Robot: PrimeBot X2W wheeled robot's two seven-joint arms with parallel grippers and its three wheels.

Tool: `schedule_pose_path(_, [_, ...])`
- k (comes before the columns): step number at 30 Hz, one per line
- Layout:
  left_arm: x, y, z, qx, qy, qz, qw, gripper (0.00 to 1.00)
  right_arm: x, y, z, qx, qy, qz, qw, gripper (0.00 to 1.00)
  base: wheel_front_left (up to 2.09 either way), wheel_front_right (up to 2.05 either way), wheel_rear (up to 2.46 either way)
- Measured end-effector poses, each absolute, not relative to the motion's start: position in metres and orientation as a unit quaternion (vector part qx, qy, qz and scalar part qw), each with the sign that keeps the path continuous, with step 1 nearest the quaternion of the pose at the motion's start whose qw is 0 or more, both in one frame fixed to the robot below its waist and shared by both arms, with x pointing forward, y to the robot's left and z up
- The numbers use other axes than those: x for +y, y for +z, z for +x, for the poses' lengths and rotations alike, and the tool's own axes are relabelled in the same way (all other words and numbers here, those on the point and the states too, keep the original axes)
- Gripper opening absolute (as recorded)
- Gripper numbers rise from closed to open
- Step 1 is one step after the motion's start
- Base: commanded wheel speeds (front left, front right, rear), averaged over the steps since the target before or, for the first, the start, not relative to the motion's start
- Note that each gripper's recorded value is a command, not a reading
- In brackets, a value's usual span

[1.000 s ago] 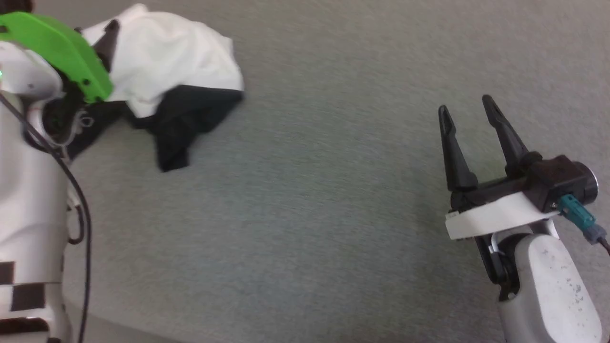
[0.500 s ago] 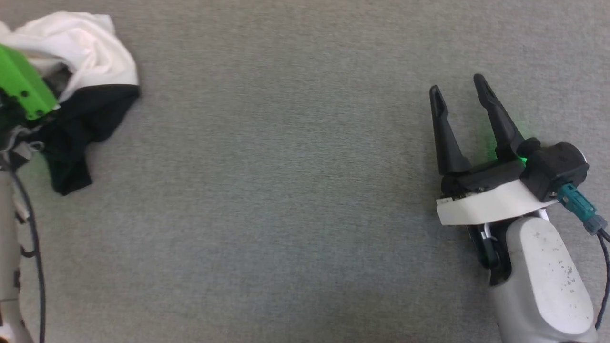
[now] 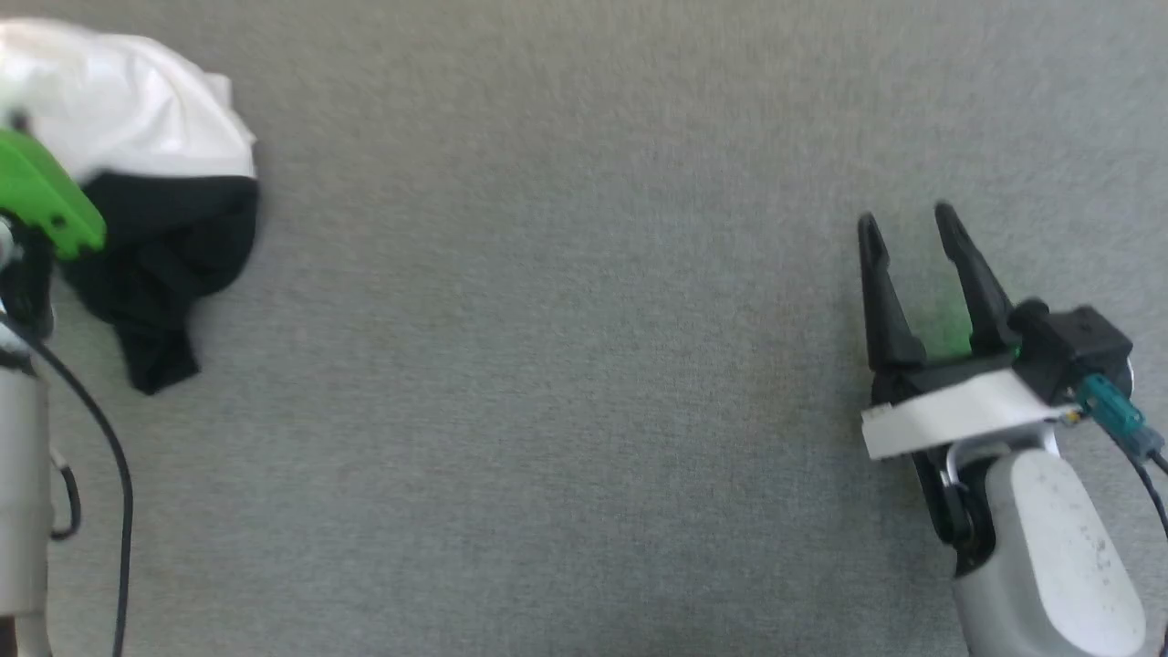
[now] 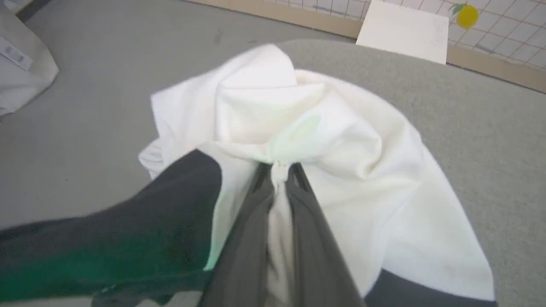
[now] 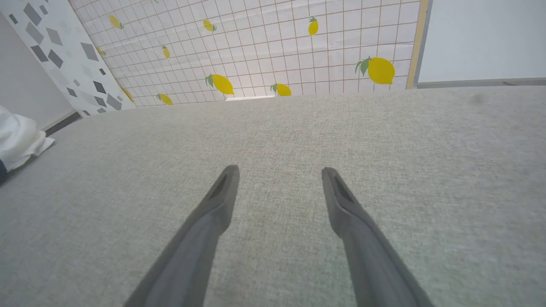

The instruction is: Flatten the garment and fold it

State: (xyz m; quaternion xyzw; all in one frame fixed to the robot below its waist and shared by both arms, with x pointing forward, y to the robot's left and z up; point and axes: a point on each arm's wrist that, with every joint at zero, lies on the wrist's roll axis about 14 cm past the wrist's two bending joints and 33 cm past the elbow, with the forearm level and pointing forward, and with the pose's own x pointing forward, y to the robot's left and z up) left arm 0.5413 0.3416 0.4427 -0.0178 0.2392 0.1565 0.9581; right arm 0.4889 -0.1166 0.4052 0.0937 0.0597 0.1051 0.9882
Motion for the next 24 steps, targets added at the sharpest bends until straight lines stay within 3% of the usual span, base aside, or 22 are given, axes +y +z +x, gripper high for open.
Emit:
schedule_pose_path(4, [0.332, 0.537, 0.562, 0.071, 0.13, 0.031, 0.988, 0.0, -0.121, 0.424, 0.477, 0.045, 0.098, 0.098, 0.989, 1.0, 0.0, 0.0, 0.0])
schedule_pose_path(8, [0.298, 0.619, 0.566, -0.062, 0.083, 0.05, 0.993, 0.0, -0.128, 0.442, 0.464, 0.03, 0.09, 0.098, 0.991, 1.0, 0.0, 0.0, 0.0])
schedule_pose_path(14, [0.226, 0.723, 0.552, -0.201, -0.008, 0.043, 0.979, 0.0, -0.139, 0.476, 0.442, -0.004, 0.079, 0.095, 0.992, 1.0, 0.0, 0.0, 0.0])
schedule_pose_path(24, [0.072, 0.834, 0.507, -0.323, -0.186, -0.039, 0.927, 0.0, -0.176, 0.505, 0.399, -0.033, 0.032, 0.087, 0.995, 1.0, 0.0, 0.0, 0.0])
